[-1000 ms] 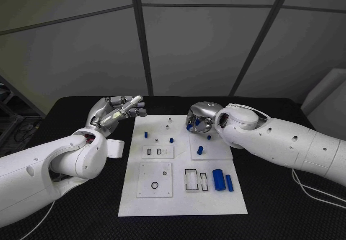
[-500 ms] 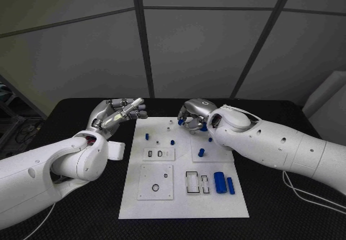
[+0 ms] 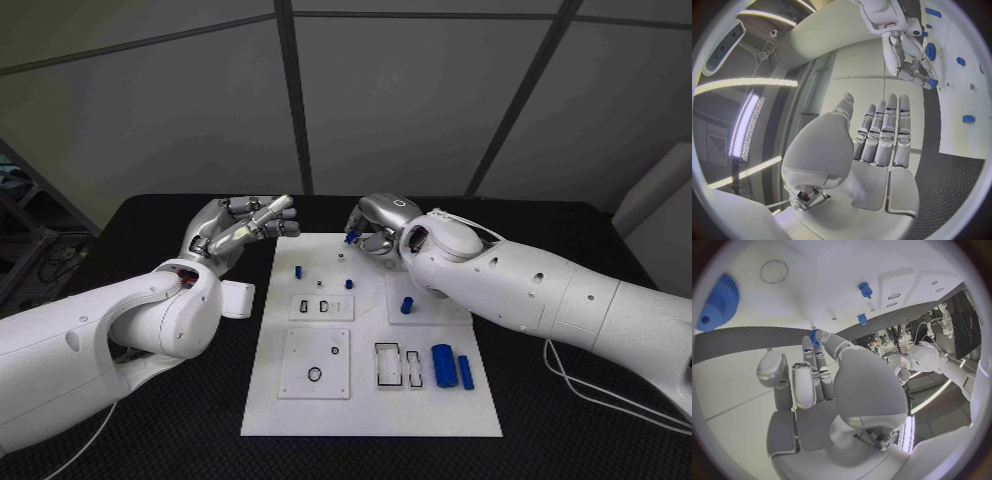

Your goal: Assemble the parts on the task board

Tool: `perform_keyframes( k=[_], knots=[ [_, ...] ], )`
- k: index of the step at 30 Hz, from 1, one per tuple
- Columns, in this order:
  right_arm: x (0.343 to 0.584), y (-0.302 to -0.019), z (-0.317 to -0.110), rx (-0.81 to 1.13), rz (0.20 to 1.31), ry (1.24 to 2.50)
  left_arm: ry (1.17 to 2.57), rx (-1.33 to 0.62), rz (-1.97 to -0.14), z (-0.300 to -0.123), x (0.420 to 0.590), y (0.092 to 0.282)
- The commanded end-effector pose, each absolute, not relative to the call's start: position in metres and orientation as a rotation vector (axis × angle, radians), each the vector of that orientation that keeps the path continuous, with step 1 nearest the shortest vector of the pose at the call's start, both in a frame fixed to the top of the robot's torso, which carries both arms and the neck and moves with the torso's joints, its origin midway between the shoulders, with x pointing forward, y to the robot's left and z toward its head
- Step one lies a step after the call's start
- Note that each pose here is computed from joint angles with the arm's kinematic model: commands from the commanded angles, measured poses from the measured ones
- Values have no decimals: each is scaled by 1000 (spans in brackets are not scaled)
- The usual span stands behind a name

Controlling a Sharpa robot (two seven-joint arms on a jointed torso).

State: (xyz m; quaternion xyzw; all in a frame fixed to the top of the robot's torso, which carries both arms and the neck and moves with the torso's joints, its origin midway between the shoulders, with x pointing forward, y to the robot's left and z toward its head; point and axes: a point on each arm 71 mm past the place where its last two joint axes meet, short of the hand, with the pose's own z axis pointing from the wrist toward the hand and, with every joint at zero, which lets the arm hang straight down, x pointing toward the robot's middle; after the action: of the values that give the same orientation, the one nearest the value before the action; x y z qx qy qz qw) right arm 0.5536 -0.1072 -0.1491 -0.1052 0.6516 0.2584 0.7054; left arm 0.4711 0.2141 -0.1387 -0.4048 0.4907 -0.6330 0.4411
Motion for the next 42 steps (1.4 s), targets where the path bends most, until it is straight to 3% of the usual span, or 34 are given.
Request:
perform_keyframes(
  k=[1, 42],
  knots=[
    [557, -107, -149, -220, 567, 1441, 1220, -990, -1588, -137, 471, 212],
    [566, -90, -160, -223, 534, 1530, 1225, -992, -1589, -136, 471, 212]
  ],
)
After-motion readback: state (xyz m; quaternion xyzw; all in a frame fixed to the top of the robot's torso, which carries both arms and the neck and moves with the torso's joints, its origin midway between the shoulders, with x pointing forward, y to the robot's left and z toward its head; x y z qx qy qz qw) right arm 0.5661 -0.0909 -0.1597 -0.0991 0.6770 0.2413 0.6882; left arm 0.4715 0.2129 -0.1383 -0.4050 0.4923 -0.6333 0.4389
